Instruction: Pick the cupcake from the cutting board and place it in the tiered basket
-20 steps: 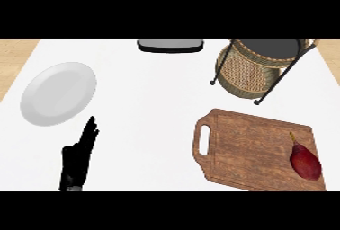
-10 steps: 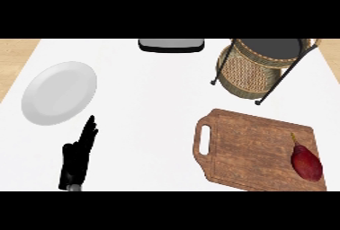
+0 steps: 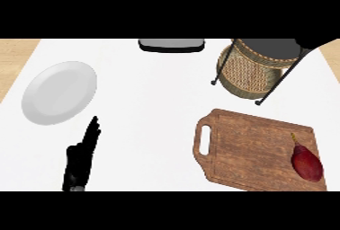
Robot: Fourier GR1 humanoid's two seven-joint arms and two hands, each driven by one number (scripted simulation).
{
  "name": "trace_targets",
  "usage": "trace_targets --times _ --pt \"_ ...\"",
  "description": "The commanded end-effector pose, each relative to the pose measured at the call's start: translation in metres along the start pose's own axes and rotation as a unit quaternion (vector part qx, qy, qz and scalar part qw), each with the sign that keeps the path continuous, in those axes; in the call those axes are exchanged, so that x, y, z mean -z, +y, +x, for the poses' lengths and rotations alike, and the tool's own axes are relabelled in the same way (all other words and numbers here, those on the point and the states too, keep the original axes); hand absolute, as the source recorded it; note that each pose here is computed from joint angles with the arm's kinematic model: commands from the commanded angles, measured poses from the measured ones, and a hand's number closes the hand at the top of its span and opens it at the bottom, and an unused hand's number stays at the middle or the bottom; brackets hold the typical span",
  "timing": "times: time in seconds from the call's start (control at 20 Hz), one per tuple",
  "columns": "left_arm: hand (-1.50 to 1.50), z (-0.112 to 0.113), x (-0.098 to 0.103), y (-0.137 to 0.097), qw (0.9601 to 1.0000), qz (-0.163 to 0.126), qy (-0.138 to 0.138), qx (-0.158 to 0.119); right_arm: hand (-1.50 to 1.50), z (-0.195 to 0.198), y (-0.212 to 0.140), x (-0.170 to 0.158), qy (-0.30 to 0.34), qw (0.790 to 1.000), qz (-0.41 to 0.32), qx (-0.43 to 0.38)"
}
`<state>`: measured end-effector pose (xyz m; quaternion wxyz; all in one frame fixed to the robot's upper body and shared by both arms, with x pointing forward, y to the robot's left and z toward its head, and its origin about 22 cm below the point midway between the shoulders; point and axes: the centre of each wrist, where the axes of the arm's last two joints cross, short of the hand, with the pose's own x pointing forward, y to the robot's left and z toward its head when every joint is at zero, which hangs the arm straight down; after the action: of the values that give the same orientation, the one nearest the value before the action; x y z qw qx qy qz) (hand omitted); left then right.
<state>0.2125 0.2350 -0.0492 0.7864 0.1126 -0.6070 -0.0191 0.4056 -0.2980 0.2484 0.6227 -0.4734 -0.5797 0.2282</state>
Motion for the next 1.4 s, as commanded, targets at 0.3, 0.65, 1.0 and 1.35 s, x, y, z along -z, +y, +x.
trace_targets --times 0.3,0.65,1.0,1.35 --pt "0.00 -0.002 0.015 0.009 1.0000 0.004 -0.001 0.004 1.50 -0.017 0.057 0.024 0.039 0.997 0.023 0.059" --pt "0.00 0.001 0.020 0.008 0.9999 0.006 -0.002 -0.009 -1.50 -0.015 0.075 0.028 0.051 0.970 0.049 0.233" --pt "0.00 -0.006 -0.001 -0.004 0.9999 0.001 0.001 -0.014 -1.50 -0.055 0.068 0.031 0.042 0.937 -0.016 0.348" --pt "0.00 -0.003 0.006 0.011 0.9997 0.016 0.013 -0.012 -1.50 -0.077 -0.014 0.033 0.082 0.912 -0.197 0.349"
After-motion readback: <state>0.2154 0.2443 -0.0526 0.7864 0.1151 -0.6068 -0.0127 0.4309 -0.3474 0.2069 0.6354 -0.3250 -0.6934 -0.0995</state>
